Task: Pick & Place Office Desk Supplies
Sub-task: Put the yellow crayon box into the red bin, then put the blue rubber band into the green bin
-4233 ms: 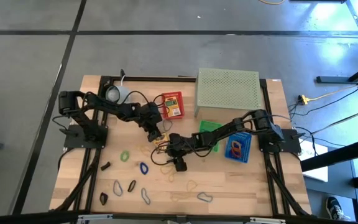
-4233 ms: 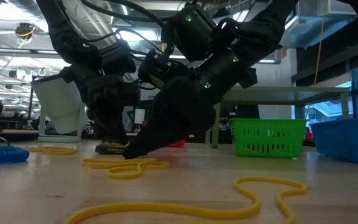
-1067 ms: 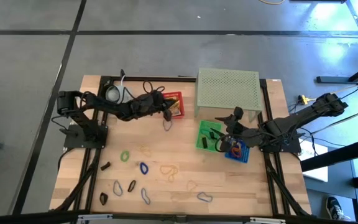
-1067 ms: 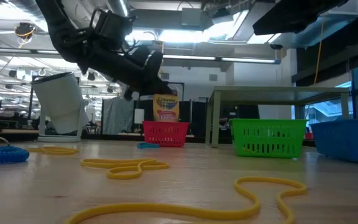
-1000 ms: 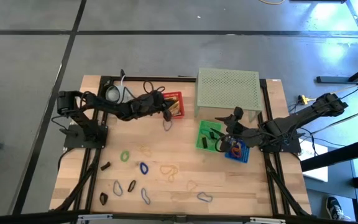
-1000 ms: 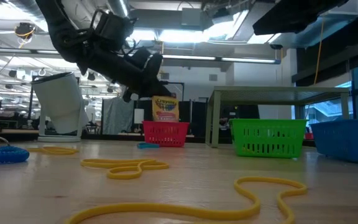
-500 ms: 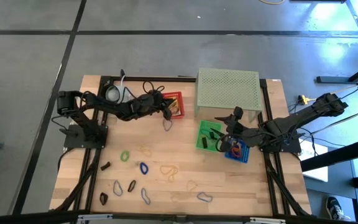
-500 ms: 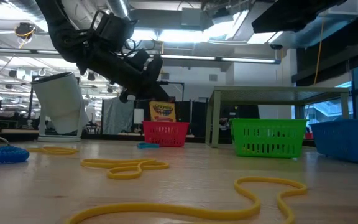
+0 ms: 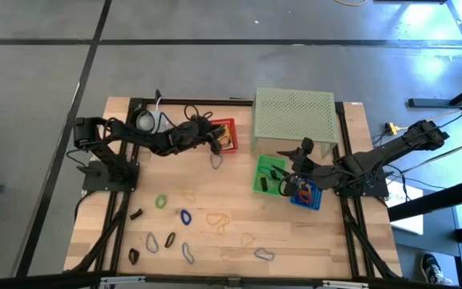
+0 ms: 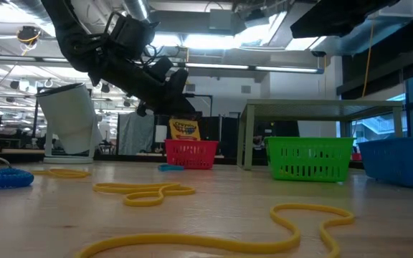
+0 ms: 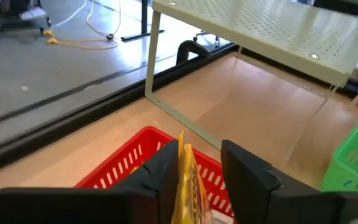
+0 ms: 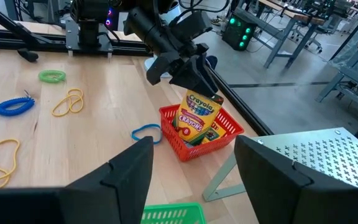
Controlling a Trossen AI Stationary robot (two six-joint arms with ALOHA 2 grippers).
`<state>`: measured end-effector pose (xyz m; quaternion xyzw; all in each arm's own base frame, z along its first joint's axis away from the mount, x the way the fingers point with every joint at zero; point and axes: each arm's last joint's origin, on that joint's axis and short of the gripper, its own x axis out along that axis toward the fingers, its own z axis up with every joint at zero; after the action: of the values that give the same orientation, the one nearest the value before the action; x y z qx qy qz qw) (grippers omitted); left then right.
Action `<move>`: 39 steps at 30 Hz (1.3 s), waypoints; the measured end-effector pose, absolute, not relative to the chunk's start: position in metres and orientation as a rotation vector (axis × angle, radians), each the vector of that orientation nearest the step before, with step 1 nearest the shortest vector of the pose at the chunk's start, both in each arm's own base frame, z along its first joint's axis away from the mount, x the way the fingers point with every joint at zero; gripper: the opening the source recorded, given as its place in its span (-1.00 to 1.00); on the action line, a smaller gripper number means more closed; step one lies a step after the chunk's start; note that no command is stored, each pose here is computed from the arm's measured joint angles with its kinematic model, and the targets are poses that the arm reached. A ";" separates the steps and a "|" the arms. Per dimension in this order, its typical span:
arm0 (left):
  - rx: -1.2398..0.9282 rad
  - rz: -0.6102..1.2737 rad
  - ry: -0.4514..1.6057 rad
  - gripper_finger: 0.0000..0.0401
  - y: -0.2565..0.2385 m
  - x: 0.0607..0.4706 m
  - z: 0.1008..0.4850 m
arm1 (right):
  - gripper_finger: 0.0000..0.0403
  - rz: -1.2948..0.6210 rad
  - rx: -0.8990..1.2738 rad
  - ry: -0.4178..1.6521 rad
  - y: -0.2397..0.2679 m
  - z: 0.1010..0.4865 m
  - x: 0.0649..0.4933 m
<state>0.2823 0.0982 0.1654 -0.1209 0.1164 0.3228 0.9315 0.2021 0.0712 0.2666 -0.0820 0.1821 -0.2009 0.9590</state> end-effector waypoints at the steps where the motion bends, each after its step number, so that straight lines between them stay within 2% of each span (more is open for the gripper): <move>1: -0.226 0.659 0.245 -0.40 0.098 0.282 0.165 | 0.14 -0.407 -0.168 0.369 0.071 0.267 0.202; 14: 0.152 0.664 0.331 -0.26 0.069 0.290 0.168 | 0.14 -0.407 -0.172 0.371 0.071 0.267 0.202; 19: 0.096 0.519 0.302 -0.22 0.038 0.296 0.168 | 0.14 -0.406 -0.172 0.371 0.071 0.267 0.202; 24: 0.093 0.439 0.365 -0.15 0.007 0.296 0.161 | 0.14 -0.406 -0.172 0.371 0.071 0.266 0.202; 30: -0.029 0.463 0.546 -0.09 -0.003 0.288 0.136 | 0.14 -0.406 -0.171 0.371 0.071 0.267 0.202; 39: -0.121 0.541 0.634 -0.11 0.006 0.293 0.091 | 0.14 -0.406 -0.168 0.370 0.071 0.266 0.202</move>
<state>0.2933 0.0057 0.0906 -0.0589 0.3078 0.2625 0.9126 0.2022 0.0714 0.2665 -0.0829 0.1825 -0.2005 0.9590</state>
